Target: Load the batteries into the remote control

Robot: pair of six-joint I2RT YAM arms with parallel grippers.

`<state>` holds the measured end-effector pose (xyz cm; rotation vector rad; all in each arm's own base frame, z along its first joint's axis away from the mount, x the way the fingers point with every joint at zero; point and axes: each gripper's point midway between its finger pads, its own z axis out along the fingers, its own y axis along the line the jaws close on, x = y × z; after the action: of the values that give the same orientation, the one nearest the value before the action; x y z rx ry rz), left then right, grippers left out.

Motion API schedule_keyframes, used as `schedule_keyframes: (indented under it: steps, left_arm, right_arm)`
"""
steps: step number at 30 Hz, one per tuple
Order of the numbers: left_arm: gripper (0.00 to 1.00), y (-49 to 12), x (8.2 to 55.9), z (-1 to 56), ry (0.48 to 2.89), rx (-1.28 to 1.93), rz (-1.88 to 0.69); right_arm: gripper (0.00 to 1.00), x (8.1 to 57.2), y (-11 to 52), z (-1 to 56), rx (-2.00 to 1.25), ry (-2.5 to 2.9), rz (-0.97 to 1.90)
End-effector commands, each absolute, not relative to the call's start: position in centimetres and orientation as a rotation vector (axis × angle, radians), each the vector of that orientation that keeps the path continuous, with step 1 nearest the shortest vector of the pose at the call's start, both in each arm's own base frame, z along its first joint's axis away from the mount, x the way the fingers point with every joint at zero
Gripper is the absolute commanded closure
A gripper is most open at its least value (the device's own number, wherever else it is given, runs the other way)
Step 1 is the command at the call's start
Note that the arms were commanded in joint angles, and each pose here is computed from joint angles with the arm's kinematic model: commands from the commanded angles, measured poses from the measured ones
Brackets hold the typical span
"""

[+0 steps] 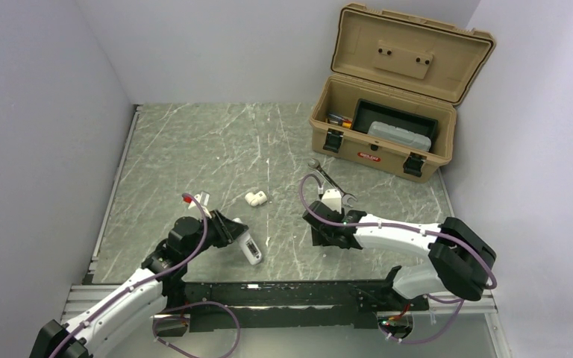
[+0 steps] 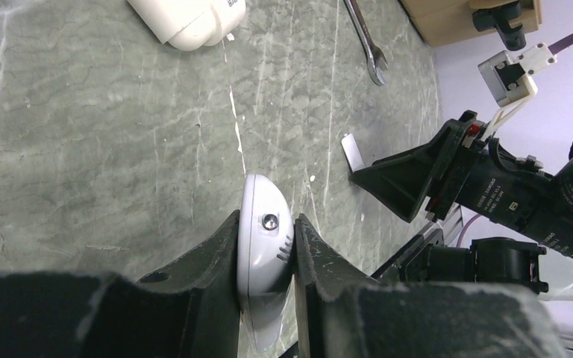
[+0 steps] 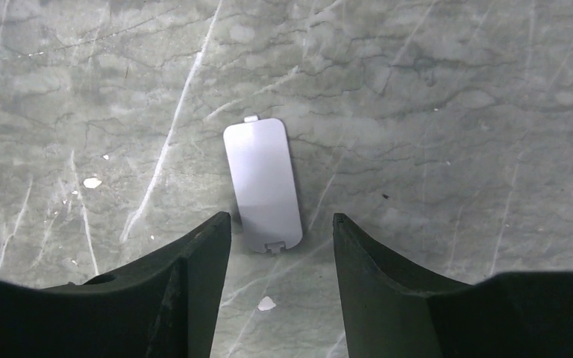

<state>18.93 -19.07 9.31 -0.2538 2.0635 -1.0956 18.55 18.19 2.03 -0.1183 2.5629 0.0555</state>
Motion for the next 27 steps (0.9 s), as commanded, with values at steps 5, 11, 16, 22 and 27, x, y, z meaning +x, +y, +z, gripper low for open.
schedule_keyframes:
  steps: [5,11,16,22,27]
  left_arm:
    - [1.0,-19.7,19.4,10.9,2.009,-0.247,-1.154]
    - [1.0,-19.6,19.4,10.8,2.008,-0.252,-1.147]
    - [1.0,-19.6,19.4,10.8,2.012,-0.247,-1.15]
    - [1.0,-19.7,19.6,11.1,2.01,-0.24,-1.147]
    - [1.0,-20.0,19.9,11.5,1.994,-0.247,-1.172]
  right_arm:
    - [0.46,18.7,19.8,1.2,-0.163,2.575,0.146]
    - [0.54,18.2,19.3,0.4,-0.167,2.622,0.091]
    - [0.59,17.7,19.1,0.1,-0.154,2.657,0.072]
    - [0.69,17.6,18.9,0.7,-0.154,2.649,0.079]
    - [0.76,18.0,18.7,1.7,-0.16,2.617,0.067]
